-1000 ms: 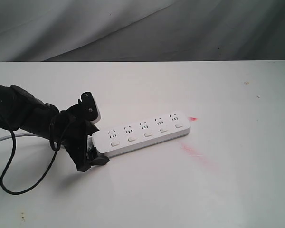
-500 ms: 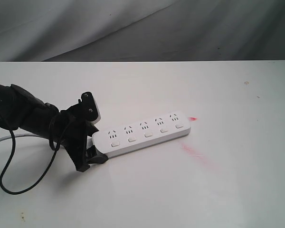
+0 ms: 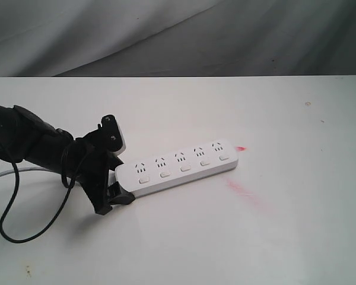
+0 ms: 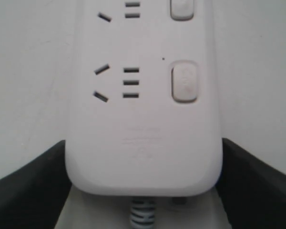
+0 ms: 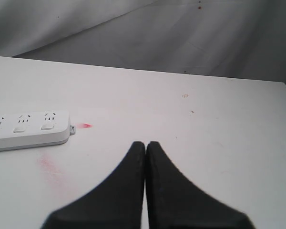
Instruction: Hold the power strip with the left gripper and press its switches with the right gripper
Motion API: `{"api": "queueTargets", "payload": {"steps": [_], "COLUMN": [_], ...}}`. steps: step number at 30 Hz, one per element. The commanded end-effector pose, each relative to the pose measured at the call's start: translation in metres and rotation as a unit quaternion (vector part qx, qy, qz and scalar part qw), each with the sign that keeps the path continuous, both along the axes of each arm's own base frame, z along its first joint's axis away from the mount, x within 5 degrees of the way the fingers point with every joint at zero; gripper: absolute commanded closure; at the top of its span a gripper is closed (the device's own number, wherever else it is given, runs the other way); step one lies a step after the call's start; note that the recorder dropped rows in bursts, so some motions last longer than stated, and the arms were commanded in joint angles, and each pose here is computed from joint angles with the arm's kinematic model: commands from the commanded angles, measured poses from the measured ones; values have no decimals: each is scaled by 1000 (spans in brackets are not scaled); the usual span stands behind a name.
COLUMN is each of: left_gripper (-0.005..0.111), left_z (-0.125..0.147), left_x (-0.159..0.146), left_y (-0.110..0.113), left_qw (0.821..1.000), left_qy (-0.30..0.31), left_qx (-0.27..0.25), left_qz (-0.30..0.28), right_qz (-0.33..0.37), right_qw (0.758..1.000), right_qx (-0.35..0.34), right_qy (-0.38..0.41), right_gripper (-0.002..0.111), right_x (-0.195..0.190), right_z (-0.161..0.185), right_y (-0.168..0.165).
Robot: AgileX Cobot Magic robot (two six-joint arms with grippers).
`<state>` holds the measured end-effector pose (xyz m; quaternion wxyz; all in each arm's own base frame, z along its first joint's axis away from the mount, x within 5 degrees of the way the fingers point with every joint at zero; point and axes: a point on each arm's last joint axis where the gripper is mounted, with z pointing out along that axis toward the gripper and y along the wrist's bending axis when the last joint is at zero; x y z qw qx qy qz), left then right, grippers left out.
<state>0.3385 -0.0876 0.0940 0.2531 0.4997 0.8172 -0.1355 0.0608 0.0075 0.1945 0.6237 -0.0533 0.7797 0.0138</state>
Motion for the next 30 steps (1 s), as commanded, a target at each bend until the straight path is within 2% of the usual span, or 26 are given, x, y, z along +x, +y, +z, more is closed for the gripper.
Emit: {"api": "queueTargets", "payload": {"steps": [1,15,18,22,24,30], "left_gripper": [39,39,39,39,39,39], "left_z": [-4,-4,-4,-4,-4,-4], "left_x": [1,1,1,1,1,1], "left_y": [5,5,5,5,5,5], "left_qw": [999,999,999,999,999,999], "left_qy": [-13,-13,-13,-13,-13,-13], "left_qx": [31,31,31,31,31,31], "left_qz": [-11,-11,-11,-11,-11,-11], "right_qz": [-4,-4,1,17,20,17], "right_qw": [1000,1000,1000,998,998,996], "right_qx": [-1,-1,-21,-59,-62,-85], "right_qy": [-1,-1,1,17,-1,21], "right_gripper": [108,108,108,108,108,108], "right_x": [0,0,-2,-12,-16,6], "right_z": [-2,-2,10,52,92,141], "right_y": [-1,-1,0,0,1,-1]}}
